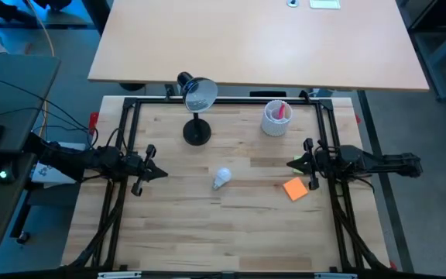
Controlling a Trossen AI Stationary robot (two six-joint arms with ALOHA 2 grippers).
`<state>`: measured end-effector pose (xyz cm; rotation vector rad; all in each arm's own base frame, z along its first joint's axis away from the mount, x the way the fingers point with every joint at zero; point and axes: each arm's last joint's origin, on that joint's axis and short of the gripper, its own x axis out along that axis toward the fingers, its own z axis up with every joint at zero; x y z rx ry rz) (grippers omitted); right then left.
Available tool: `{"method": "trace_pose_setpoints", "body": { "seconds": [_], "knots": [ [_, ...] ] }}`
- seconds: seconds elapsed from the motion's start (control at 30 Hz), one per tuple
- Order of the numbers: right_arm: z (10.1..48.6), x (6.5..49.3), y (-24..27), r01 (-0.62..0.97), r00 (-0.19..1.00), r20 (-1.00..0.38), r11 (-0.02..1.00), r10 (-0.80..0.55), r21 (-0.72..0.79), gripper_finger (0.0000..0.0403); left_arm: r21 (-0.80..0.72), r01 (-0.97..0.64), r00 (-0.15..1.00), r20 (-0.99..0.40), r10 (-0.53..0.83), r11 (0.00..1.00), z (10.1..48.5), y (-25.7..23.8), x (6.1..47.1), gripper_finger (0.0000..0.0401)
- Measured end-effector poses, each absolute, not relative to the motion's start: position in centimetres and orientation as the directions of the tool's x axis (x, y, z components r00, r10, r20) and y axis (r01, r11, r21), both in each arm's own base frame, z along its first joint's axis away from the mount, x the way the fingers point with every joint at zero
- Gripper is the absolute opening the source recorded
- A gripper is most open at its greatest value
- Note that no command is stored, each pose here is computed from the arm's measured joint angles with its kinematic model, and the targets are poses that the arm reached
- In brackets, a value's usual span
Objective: Screw lightbulb
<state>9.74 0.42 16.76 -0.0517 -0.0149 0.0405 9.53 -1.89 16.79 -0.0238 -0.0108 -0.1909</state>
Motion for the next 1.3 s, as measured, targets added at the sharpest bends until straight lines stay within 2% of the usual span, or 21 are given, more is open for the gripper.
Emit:
{"method": "trace_pose_setpoints", "body": {
  "seconds": [1.3],
  "knots": [
    [16.76,9.74,0.42,-0.040,0.999,0.013,0.998,0.040,-0.052,0.0000,-0.024,0.189,0.982,0.031,-0.189,0.982,16.95,-1.89,9.53,0.0002]
  ]
}}
